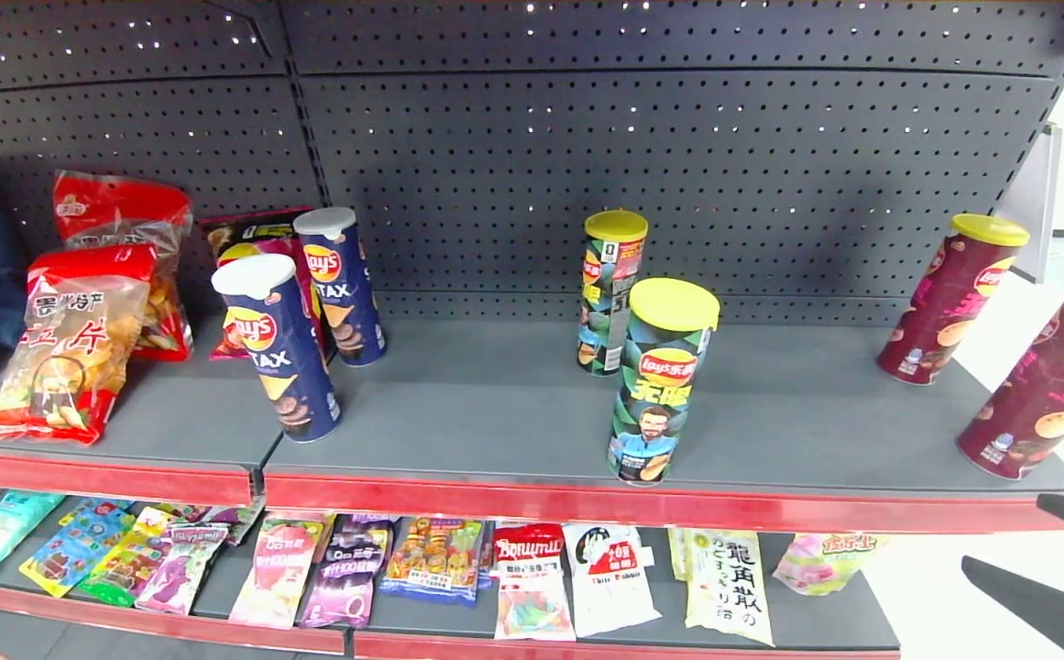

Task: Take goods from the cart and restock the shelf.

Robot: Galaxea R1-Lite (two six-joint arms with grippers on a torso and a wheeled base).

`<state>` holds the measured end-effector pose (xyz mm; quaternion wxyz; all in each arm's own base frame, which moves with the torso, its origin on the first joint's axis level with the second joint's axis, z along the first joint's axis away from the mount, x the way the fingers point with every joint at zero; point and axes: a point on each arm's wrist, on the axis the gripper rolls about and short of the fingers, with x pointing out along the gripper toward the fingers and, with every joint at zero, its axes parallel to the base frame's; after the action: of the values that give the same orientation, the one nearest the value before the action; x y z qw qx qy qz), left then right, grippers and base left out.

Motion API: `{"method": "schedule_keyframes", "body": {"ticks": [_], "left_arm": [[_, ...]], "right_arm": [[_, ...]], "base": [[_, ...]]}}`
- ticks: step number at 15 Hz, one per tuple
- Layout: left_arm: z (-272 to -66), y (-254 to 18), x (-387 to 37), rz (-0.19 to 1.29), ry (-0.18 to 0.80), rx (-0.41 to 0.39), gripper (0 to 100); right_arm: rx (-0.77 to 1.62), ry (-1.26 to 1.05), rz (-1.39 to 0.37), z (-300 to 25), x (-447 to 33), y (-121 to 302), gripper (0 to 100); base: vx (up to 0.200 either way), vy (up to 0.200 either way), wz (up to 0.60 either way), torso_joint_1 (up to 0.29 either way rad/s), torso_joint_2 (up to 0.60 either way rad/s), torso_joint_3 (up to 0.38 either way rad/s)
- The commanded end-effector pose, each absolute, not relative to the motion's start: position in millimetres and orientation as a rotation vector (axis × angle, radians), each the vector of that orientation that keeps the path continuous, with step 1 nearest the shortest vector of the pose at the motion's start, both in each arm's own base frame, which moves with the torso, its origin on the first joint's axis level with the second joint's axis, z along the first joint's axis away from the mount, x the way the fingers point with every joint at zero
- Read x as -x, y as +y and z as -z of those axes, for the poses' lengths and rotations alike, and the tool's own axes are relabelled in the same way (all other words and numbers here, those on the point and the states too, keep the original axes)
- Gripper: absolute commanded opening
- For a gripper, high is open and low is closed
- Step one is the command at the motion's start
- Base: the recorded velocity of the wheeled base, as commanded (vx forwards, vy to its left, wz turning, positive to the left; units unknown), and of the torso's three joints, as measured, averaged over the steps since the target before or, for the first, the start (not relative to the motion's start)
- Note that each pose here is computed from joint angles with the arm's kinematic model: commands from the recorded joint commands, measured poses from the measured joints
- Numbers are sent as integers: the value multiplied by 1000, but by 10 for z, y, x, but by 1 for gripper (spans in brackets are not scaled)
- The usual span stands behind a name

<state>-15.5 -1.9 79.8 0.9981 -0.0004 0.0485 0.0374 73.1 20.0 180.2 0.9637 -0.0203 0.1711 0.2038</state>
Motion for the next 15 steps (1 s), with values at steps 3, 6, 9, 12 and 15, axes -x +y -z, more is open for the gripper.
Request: {"method": "schedule_keyframes", "body": {"ticks": [3, 6, 9, 12, 15], "left_arm": [[-776, -19, 155, -75, 100, -1, 100], [-776, -19, 155, -75, 100, -1, 100], [-776, -19, 155, -75, 100, -1, 100], [-776, -19, 155, -75, 100, -1, 100], [-776, -19, 155, -75, 100, -1, 100]], "right_arm": [[76, 443, -504, -1780, -960, 341, 100], [80, 486, -538, -1787, -1233, 476, 100], [85, 538, -534, -1566, -1782, 669, 100], [85, 606, -532, -1450, -2069, 773, 100], [72, 635, -523, -1399, -2271, 839, 100]], "base": [[0, 0, 0, 0, 0, 0], [0, 0, 0, 0, 0, 0], [0, 0, 0, 0, 0, 0], [0, 0, 0, 0, 0, 0], [0, 0, 0, 0, 0, 0]]}}
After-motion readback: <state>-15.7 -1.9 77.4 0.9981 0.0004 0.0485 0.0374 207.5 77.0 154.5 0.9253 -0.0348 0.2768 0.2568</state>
